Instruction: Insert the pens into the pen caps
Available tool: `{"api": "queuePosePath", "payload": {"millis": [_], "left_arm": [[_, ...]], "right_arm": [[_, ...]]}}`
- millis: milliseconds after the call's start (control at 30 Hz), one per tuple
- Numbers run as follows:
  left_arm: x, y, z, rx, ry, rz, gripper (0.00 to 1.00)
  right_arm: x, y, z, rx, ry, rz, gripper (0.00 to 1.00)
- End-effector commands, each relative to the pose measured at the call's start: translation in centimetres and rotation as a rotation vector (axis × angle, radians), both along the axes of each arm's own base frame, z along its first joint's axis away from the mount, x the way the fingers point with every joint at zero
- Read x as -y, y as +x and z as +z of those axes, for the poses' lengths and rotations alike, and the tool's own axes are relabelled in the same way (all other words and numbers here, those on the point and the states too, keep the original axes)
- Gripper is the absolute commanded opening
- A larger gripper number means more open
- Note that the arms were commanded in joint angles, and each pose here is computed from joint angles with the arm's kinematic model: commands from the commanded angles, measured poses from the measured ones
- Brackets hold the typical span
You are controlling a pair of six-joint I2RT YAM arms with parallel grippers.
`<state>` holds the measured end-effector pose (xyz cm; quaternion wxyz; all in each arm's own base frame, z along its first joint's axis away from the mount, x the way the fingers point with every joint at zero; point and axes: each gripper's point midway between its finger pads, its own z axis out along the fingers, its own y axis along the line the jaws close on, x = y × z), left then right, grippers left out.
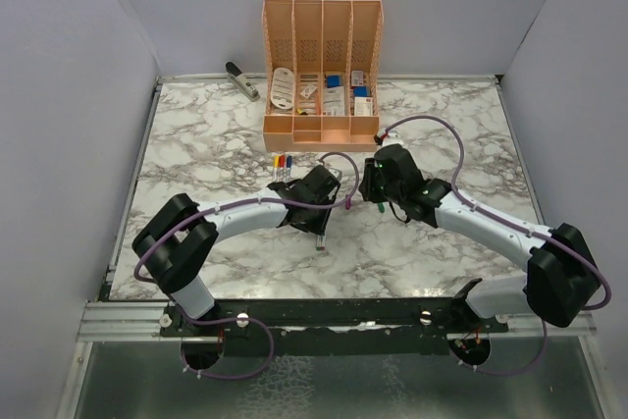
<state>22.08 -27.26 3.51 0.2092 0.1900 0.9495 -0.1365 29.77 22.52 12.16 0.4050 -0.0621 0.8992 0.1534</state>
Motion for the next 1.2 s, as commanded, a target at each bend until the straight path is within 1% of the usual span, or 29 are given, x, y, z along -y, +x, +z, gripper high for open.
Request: {"api": "queuePosePath", "payload": {"millis": [0,400,667,967,1167], "left_arm": [[0.8,0.7,0.7,0.024,0.002,-0.018,0.33],[0.1,1.1,0.4,0.031,0.046,0.013,0.33],[-0.4,0.7,-0.7,0.007,0.072,0.02,0.33],[-0.2,0.6,-0.9,-0.003,0.074,0.004,0.33],[-0.1,0.5,-2.7,-0.042,0.11,-0.008,0.33]], "right_arm": [[0.7,0.1,0.6,0.03,-0.007,-0.037,0.26],[0.9,0.0,0.6,0.031,-0.009,-0.043,0.25],[0.7,0.2,0.9,0.036,-0.005,-0.044,0.26],[0.8,0.1,0.6,0.031,-0.007,-0.045,0.26],[1.0,0.1,0.7,0.035,-0.004,-0.054,0.25]]}}
